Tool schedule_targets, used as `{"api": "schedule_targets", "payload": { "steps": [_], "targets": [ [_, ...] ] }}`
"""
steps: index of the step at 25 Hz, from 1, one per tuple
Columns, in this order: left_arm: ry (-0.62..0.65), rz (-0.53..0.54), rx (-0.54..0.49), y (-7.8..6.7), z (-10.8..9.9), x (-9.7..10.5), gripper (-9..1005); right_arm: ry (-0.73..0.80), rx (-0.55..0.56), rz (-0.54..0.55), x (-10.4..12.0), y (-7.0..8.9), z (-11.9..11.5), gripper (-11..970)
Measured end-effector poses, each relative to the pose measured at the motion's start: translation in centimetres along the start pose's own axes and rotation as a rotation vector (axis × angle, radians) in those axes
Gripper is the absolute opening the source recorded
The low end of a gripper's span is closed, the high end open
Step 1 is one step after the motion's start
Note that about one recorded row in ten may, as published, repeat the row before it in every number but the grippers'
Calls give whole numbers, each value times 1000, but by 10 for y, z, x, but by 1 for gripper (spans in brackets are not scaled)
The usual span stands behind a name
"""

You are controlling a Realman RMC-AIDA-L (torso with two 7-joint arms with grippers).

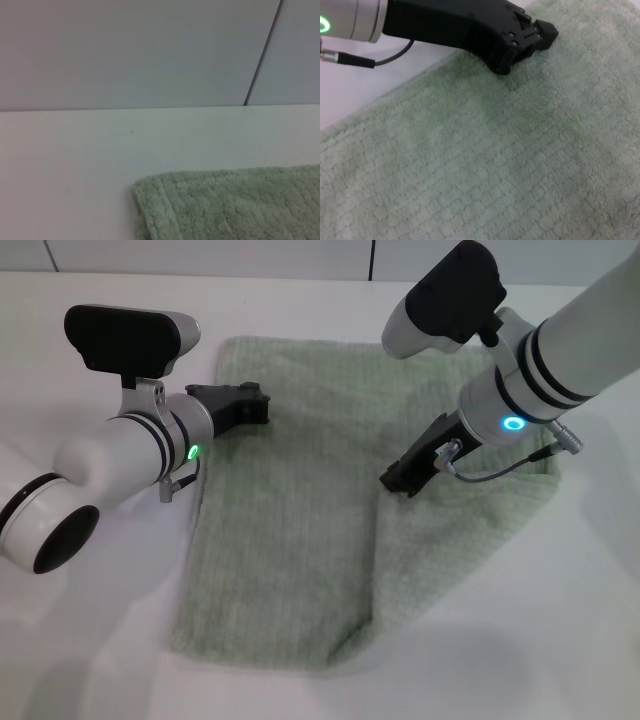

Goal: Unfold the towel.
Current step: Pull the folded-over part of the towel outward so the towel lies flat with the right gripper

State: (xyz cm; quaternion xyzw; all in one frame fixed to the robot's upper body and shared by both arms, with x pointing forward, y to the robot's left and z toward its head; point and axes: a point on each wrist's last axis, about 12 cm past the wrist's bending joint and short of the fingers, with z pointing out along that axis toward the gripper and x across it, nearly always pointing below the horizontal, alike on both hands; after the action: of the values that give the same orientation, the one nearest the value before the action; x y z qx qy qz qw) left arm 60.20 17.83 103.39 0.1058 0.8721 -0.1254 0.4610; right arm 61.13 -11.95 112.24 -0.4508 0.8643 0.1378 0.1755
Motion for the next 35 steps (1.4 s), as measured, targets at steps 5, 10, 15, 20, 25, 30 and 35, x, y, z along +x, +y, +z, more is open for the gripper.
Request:
{"api": "schedule_targets", "payload": {
  "steps": [5, 10, 15, 20, 25, 30, 35],
  "targets": [
    [0, -1, 0, 0, 0, 0, -1, -2, 0, -5, -1, 1, -1, 60],
    [0, -2, -1, 1, -1, 1, -1, -11, -10, -21, -4, 5, -7, 60],
    [-3, -4, 0, 1, -1, 1, -2, -15, -23, -38, -6, 11, -16, 61],
    [2, -6, -2, 1, -2, 1, -2, -5, -25, -39, -5, 12, -22, 61],
    [3, -7, -2, 1, -2, 2, -2, 15, 12, -52, -4, 12, -28, 62],
    [4, -8, -3, 1, -2, 2, -1, 15, 16, -70, -3, 15, -36, 62],
    [0, -11, 0, 1, -3, 2, -1, 32, 30, -99, -3, 19, -44, 63]
  ]
}}
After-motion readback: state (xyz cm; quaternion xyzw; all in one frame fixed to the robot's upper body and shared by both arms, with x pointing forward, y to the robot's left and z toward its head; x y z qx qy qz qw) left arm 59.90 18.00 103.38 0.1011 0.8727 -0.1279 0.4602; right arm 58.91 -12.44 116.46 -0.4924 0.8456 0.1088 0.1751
